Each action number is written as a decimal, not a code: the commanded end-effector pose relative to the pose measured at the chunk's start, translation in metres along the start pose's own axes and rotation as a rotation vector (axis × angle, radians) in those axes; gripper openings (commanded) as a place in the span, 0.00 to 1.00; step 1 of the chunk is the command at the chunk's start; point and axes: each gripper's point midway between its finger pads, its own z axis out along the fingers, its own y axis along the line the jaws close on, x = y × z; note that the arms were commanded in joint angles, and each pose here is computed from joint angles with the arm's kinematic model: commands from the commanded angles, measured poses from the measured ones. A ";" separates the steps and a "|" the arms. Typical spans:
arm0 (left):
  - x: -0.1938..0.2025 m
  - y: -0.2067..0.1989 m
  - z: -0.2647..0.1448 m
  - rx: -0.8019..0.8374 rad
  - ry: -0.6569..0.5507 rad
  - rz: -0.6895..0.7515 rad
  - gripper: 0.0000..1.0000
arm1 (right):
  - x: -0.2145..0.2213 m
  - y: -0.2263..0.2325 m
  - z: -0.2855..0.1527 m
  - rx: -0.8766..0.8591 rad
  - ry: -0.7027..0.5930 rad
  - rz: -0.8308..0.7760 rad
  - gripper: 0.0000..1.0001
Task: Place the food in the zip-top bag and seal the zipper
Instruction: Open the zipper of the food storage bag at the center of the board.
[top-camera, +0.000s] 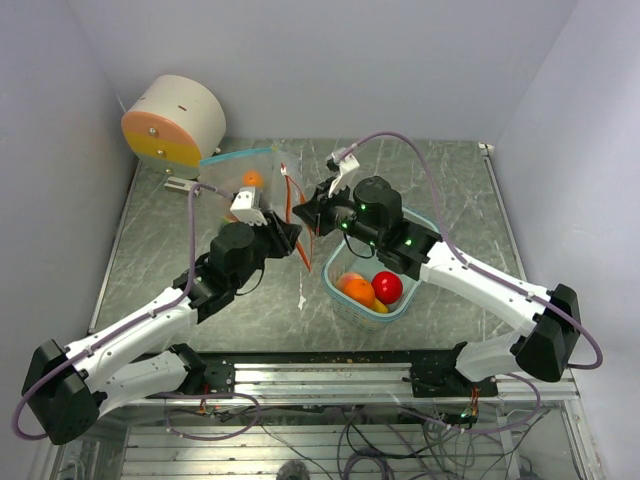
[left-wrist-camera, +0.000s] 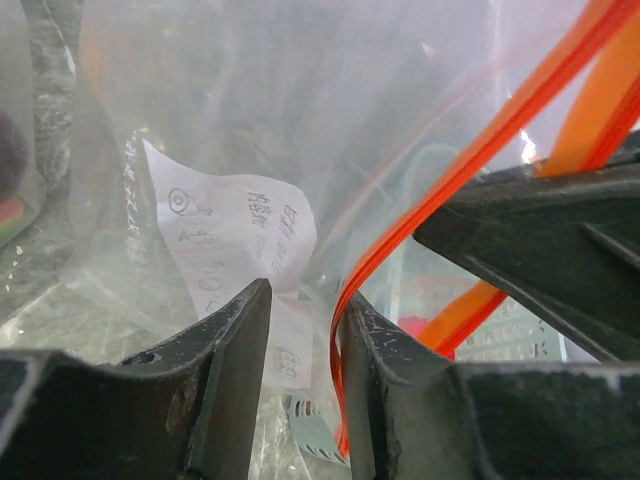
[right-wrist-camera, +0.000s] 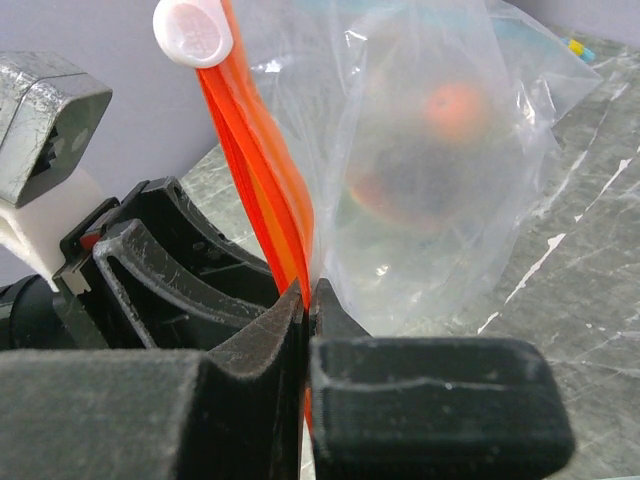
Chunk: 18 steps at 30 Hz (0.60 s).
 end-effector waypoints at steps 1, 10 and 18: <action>-0.024 -0.002 0.004 -0.021 -0.105 -0.014 0.43 | -0.022 0.012 -0.011 -0.028 -0.053 0.005 0.00; -0.044 0.016 -0.012 -0.141 -0.121 0.107 0.13 | -0.006 -0.026 -0.016 0.163 -0.010 -0.033 0.00; -0.095 0.042 -0.071 -0.344 -0.136 0.236 0.07 | 0.032 -0.093 -0.038 0.506 0.106 -0.120 0.00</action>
